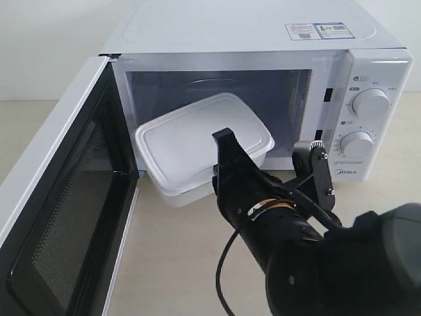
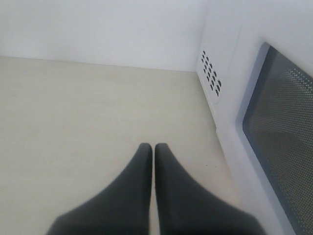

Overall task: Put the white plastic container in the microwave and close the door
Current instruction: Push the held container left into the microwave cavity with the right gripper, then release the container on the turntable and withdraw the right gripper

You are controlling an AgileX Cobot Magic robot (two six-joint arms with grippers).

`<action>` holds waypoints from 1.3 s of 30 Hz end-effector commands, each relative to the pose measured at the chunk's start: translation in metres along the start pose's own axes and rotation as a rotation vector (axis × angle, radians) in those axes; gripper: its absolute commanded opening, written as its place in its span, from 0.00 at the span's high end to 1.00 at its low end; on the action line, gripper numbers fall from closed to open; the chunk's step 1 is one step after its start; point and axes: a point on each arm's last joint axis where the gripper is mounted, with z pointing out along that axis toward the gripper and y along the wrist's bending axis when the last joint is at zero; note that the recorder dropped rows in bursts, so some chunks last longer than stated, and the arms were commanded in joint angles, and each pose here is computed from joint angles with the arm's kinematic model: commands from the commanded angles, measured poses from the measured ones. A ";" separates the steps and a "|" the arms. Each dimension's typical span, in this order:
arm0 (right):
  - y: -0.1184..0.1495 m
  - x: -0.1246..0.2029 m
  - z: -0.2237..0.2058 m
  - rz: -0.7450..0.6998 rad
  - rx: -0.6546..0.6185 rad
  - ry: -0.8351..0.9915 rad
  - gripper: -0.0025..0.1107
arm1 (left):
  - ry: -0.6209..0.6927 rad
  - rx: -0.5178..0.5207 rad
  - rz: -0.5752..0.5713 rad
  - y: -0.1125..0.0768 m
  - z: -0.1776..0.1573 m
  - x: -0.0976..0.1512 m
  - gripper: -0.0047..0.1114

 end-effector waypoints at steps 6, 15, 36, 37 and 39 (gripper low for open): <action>0.023 -0.023 0.036 0.055 -0.030 -0.075 0.98 | 0.002 -0.005 0.005 0.000 0.000 0.001 0.92; 0.035 -0.036 0.071 0.044 0.037 -0.051 0.98 | 0.002 -0.005 0.005 0.000 0.000 0.001 0.92; 0.043 -0.039 0.116 0.064 0.030 -0.063 0.55 | 0.002 -0.005 0.005 0.000 0.000 0.001 0.92; 0.043 -0.038 0.115 0.058 0.042 -0.047 0.61 | 0.002 -0.005 0.005 0.000 0.000 0.001 0.92; 0.046 -0.036 0.111 0.053 0.066 -0.007 0.77 | 0.002 -0.005 0.005 0.000 0.000 0.001 0.92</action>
